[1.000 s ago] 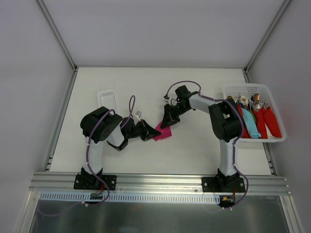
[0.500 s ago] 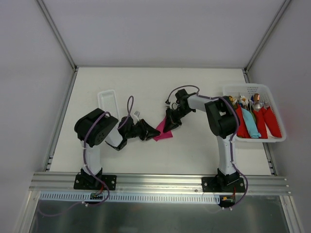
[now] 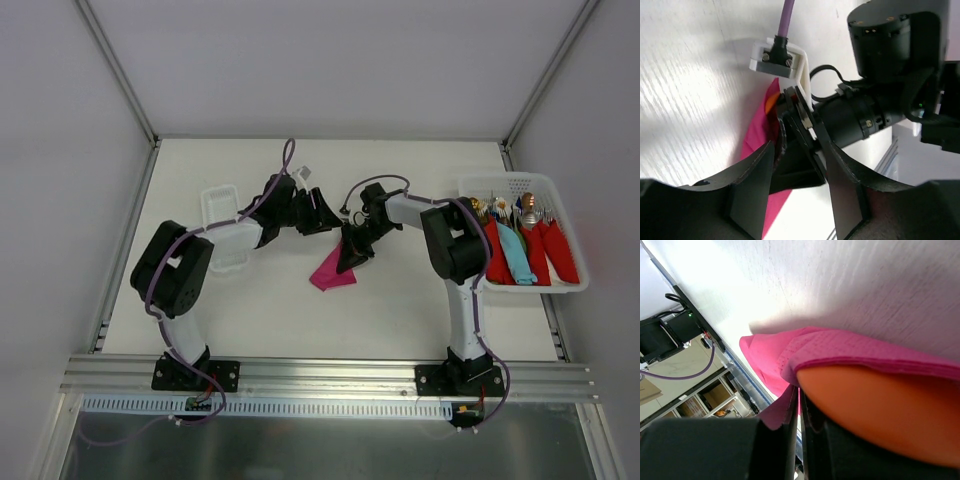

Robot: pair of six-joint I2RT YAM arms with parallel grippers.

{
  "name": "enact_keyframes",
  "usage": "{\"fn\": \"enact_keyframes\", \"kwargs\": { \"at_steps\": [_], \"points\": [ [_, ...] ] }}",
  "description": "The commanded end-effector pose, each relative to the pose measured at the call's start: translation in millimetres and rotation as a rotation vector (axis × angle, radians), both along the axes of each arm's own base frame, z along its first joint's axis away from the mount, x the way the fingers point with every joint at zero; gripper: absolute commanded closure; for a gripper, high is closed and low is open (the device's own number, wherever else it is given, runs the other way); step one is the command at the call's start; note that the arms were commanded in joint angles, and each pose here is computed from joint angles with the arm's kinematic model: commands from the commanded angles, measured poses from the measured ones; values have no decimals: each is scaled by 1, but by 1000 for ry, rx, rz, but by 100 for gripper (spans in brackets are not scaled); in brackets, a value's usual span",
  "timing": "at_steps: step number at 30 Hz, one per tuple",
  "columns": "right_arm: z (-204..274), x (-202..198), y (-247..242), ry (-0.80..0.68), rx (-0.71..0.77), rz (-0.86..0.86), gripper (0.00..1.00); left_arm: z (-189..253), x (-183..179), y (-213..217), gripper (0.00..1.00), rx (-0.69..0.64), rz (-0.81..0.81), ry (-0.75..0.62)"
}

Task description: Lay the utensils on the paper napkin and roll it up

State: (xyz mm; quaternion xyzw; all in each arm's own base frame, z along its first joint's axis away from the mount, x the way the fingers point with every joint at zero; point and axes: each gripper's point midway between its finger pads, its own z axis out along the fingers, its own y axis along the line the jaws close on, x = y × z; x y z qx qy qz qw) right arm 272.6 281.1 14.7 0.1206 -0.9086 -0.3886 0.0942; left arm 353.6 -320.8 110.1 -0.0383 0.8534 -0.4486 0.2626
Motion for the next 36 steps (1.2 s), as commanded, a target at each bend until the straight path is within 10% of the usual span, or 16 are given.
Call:
{"fn": "enact_keyframes", "kwargs": {
  "at_steps": [1, 36],
  "points": [
    [-25, 3, -15, -34, -100, 26, 92, -43, -15, 7, 54, 132, -137, 94],
    [-28, 2, -18, -12, -102, 24, 98, -93, -32, -8, 67, 163, -260, 209]
  ]
}}
